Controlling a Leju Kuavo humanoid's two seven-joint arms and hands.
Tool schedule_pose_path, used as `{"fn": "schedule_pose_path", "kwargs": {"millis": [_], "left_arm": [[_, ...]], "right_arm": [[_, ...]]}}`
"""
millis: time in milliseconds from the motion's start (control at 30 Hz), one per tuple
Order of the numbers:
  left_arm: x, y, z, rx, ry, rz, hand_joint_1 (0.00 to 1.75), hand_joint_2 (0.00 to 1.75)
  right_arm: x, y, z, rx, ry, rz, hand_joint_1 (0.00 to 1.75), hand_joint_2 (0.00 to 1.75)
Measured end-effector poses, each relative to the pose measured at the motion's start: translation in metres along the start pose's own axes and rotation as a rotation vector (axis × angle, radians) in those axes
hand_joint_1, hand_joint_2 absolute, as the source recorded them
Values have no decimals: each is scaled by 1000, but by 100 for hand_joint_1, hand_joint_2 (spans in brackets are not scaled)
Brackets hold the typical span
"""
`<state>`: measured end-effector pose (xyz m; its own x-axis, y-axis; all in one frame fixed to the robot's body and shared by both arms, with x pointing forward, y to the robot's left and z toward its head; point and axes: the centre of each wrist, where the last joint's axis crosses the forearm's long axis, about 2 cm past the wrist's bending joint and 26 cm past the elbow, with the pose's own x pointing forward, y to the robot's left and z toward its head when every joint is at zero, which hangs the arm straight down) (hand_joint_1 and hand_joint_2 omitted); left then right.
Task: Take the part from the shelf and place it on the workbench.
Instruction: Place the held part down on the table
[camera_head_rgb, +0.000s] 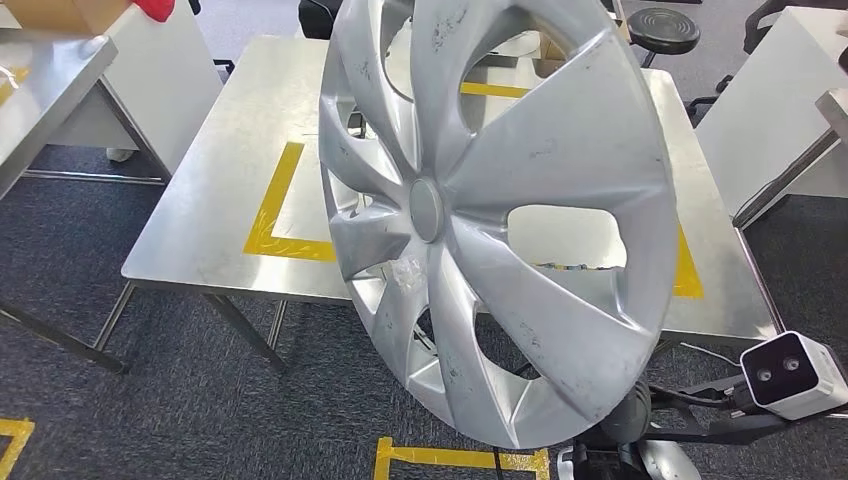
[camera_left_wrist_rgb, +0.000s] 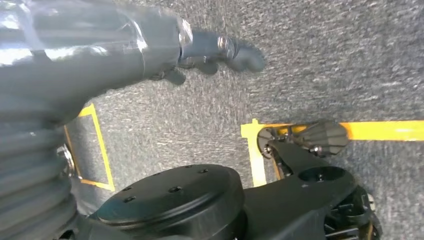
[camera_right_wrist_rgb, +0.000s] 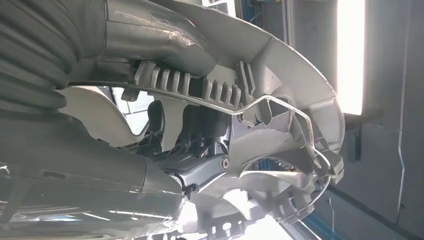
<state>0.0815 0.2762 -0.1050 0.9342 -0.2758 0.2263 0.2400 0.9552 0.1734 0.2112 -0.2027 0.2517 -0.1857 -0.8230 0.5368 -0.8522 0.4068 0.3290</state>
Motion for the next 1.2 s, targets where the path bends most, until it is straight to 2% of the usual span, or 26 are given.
{"fn": "schedule_pose_path", "kwargs": {"millis": [1200], "left_arm": [[2, -4, 1, -10, -5, -2, 0, 175]], "right_arm": [[-1, -1, -1, -5, 2, 0, 175, 175]]}}
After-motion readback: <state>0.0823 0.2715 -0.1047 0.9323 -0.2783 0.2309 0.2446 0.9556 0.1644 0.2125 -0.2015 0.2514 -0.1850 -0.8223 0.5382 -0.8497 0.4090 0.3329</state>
